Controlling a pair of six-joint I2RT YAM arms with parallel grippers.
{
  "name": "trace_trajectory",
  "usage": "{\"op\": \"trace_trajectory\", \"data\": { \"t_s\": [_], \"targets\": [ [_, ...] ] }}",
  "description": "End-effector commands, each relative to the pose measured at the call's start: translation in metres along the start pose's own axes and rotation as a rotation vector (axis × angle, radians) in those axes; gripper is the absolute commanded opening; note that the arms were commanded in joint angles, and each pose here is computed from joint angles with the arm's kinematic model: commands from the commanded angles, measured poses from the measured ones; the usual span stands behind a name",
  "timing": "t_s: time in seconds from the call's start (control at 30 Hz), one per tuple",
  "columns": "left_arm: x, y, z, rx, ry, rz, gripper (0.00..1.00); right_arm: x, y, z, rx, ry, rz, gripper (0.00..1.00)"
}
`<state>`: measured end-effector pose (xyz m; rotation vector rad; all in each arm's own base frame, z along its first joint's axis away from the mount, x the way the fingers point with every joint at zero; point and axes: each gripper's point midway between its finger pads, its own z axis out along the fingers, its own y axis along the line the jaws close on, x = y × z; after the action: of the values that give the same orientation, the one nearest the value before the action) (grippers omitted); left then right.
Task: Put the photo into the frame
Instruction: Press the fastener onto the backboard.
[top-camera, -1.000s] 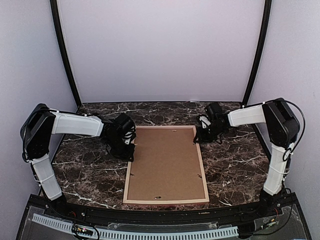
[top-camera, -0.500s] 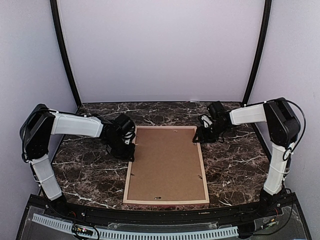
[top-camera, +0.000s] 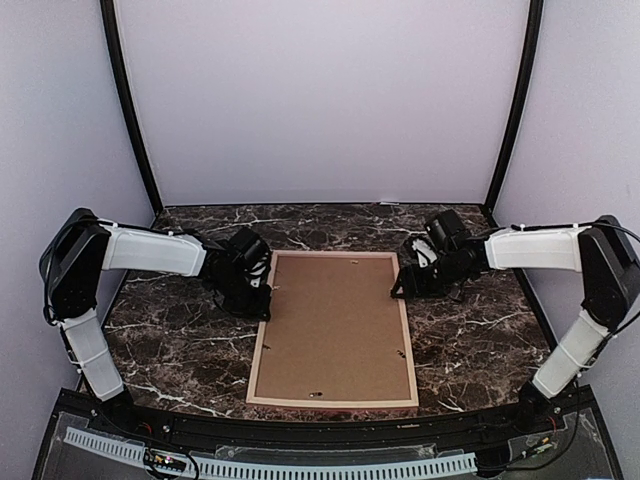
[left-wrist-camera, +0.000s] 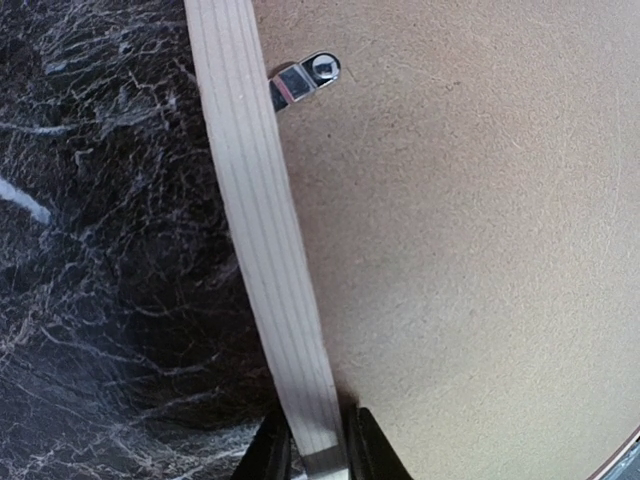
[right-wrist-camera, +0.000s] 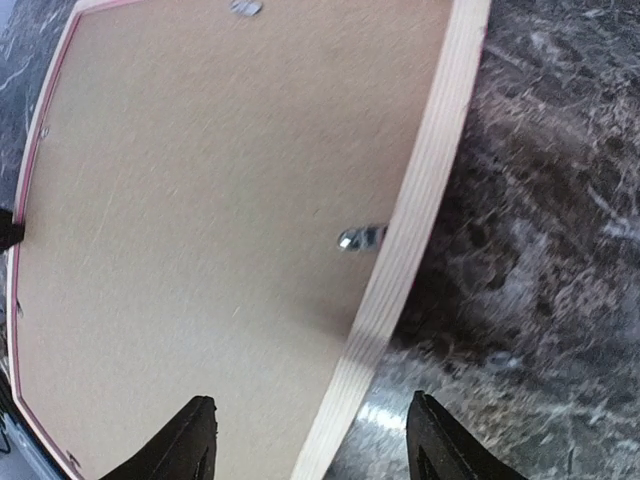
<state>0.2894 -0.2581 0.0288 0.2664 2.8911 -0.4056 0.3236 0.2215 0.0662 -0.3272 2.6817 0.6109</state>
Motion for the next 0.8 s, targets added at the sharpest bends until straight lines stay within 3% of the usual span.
{"op": "trace_trajectory", "data": {
  "t_s": [0.0, 0.37, 0.77],
  "targets": [
    [0.002, 0.001, 0.000, -0.008, -0.013, 0.004, 0.21, 0.038, 0.012, -0.011, 0.026, 0.034, -0.029, 0.66],
    [-0.001, -0.002, 0.000, -0.001, -0.009, 0.002, 0.21, 0.110, 0.018, -0.012, 0.047, 0.142, -0.002, 0.68],
    [0.001, -0.002, 0.002, -0.001, 0.001, 0.002, 0.21, 0.132, 0.028, -0.012, 0.027, 0.195, -0.062, 0.62]
  ]
}}
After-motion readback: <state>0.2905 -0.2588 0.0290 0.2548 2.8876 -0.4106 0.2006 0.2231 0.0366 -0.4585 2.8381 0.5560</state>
